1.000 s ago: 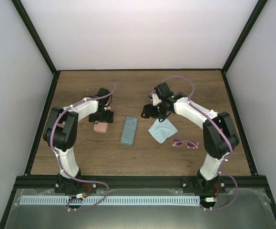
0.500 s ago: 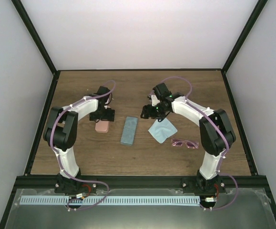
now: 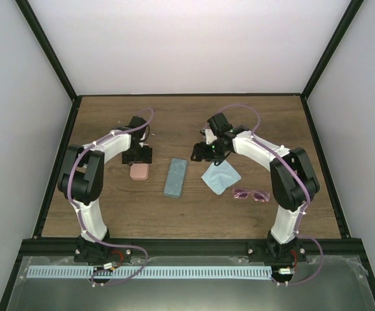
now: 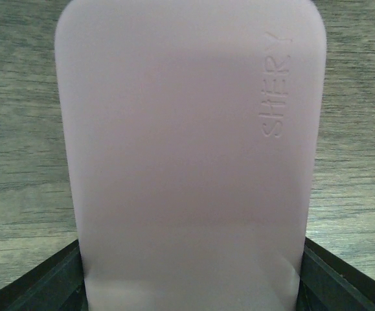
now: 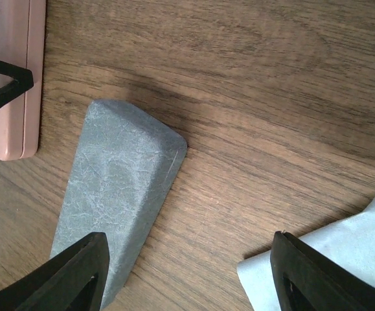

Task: Organize the sunglasses
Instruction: Pick up the sunglasses case from the center of the board.

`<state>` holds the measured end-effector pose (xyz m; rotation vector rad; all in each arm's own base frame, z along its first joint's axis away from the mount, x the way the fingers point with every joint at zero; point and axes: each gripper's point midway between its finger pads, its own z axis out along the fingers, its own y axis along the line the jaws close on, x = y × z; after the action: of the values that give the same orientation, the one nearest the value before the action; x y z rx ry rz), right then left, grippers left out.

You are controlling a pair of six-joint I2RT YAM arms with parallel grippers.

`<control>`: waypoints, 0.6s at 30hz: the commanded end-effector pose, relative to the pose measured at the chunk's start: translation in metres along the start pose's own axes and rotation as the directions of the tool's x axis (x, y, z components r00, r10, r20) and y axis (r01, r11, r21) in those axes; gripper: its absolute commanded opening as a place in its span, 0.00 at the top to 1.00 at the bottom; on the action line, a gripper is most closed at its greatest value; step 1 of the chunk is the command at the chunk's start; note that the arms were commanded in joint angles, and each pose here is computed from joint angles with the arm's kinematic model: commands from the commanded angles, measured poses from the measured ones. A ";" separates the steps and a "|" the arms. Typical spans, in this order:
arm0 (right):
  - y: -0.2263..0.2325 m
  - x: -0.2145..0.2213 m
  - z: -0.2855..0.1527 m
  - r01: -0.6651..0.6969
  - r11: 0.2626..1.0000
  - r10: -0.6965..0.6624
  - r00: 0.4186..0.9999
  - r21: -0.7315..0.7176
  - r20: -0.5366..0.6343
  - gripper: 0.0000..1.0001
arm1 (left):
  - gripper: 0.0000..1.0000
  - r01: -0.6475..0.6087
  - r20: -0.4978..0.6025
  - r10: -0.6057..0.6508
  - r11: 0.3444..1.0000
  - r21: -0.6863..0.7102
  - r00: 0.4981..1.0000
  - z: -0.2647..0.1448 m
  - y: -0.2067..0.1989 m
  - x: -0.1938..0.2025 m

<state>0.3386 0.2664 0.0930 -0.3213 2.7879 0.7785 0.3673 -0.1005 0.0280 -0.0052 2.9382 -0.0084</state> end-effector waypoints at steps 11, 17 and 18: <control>0.004 -0.001 0.001 0.023 0.999 -0.023 1.000 -0.025 -0.003 0.30 | 0.39 0.031 0.062 -0.037 0.995 0.099 0.997 -0.028 -0.012 -0.019; 0.044 -0.019 -0.025 0.070 0.975 -0.059 0.996 -0.210 0.061 0.25 | 0.43 0.063 0.169 -0.153 0.894 0.443 0.974 -0.090 -0.033 -0.052; 0.053 -0.021 -0.030 0.077 0.962 -0.060 0.996 -0.263 0.072 0.25 | 0.43 0.059 0.179 -0.162 0.878 0.475 0.970 -0.097 -0.034 -0.055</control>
<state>0.3349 0.2755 0.0938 -0.3475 2.7821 0.8716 0.3772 -0.1159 0.0693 -0.0943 2.8535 -0.3582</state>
